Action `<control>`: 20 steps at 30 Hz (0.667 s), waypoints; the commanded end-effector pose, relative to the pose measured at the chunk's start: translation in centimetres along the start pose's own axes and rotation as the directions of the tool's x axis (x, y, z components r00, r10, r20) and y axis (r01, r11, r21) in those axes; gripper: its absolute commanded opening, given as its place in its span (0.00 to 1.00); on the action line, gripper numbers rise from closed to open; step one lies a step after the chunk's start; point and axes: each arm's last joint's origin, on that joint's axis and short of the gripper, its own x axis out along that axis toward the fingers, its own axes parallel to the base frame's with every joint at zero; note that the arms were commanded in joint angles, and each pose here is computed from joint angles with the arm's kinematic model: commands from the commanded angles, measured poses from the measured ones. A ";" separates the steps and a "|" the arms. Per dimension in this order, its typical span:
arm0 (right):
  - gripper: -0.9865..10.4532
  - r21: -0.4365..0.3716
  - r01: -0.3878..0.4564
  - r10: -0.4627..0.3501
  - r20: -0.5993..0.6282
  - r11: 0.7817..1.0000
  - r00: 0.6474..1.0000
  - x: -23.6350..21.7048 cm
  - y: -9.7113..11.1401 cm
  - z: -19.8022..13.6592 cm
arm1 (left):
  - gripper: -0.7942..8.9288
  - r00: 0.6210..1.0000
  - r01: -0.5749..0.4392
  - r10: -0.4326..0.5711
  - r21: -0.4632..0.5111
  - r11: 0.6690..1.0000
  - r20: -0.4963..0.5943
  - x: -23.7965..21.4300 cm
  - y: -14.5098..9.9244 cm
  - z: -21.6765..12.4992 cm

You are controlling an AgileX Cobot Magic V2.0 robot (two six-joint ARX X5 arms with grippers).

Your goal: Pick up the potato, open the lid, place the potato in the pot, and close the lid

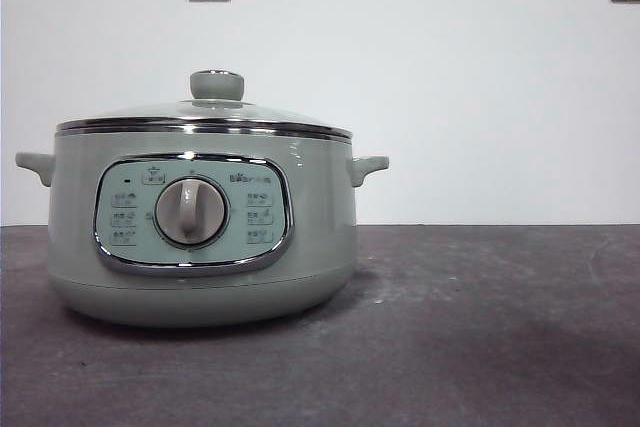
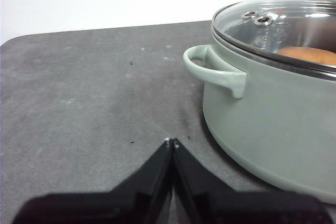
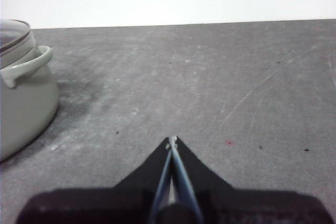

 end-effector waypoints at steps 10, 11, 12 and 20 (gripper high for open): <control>0.09 0.040 0.000 0.000 -0.006 0.999 1.000 0.5 -0.1 -1.2 | 0.08 1.000 0.003 -0.003 -0.011 1.000 -0.011 0.1 0.0 -0.4; 0.09 0.040 0.001 0.000 -0.004 0.999 1.000 0.5 -0.1 -1.2 | 0.08 1.000 0.003 -0.003 -0.011 1.000 -0.011 0.1 0.0 -0.4; 0.09 0.039 0.002 -0.002 -0.004 0.999 1.000 0.5 -0.1 -1.2 | 0.08 1.000 0.003 -0.003 -0.011 1.000 -0.011 0.1 0.0 -0.4; 0.09 0.040 0.003 -0.003 -0.004 0.999 1.000 0.5 -0.1 -1.2 | 0.08 1.000 0.003 -0.003 -0.011 1.000 -0.011 0.1 0.0 -0.4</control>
